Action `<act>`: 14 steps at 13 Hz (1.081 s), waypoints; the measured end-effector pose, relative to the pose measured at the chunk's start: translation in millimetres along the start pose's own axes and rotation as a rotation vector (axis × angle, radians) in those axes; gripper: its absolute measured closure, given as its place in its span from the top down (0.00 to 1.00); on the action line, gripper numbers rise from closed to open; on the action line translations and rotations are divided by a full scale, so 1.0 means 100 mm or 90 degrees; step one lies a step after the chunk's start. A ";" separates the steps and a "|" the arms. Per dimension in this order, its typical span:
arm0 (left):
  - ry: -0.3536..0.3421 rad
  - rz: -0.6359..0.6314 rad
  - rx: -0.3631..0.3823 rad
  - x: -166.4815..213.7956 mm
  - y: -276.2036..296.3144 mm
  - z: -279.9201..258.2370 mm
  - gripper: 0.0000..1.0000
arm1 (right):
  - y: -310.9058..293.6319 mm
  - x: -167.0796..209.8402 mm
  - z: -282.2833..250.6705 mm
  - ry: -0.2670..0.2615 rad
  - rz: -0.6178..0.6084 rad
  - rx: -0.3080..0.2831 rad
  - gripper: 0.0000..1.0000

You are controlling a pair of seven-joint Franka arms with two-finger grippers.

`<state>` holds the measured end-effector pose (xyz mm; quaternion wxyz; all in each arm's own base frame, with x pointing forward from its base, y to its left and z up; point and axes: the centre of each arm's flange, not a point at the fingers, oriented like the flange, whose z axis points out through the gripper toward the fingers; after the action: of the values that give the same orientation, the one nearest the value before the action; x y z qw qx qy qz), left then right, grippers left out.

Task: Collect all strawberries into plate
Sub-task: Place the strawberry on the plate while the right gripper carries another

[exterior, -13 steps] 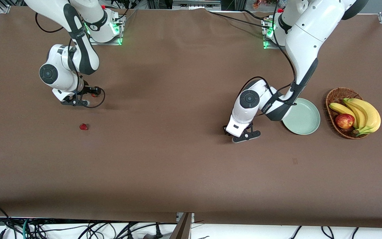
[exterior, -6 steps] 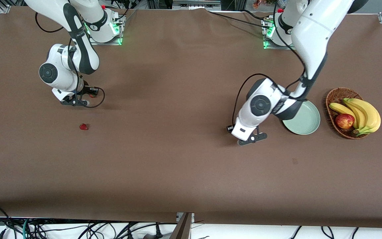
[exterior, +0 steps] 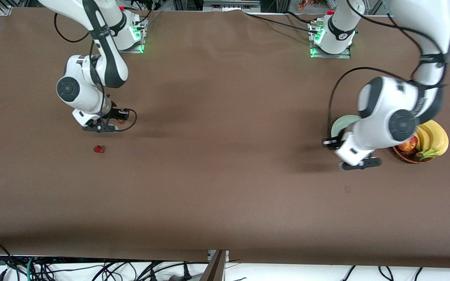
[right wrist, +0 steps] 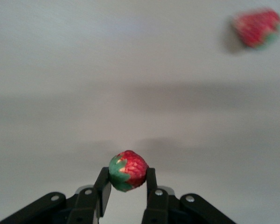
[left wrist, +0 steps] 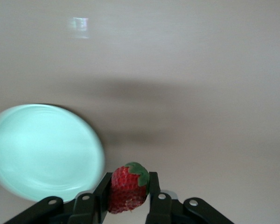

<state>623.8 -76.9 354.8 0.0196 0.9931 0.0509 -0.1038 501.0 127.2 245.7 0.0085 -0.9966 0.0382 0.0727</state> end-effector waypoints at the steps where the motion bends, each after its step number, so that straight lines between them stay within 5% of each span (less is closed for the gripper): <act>1: -0.007 0.018 0.005 0.00 -0.31 0.03 0.35 | -0.40 0.05 -0.16 0.002 0.017 0.006 0.34; 4: -0.014 0.060 0.016 0.00 -1.16 0.35 0.35 | -1.73 0.08 -0.41 0.017 0.043 0.051 0.34; 6: 0.012 0.083 0.024 -0.06 -1.46 0.70 0.35 | -2.45 0.09 -0.29 0.003 0.074 0.098 0.34; 9: 0.052 0.089 0.038 -0.26 -1.59 1.36 0.35 | -3.31 -0.08 0.15 -0.021 0.122 0.115 0.34; 12: 0.048 0.097 0.041 -0.36 -1.61 1.55 0.35 | -4.13 -0.41 0.41 0.019 0.204 0.162 0.34; 14: 0.045 0.114 0.042 -0.36 -1.64 1.56 0.42 | -4.46 -0.60 0.48 0.046 0.238 0.203 0.50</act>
<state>539.3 74.6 204.8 -0.0057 0.9968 -0.0413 -0.0684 469.7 577.5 211.9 0.1504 -0.9602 0.2333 0.0305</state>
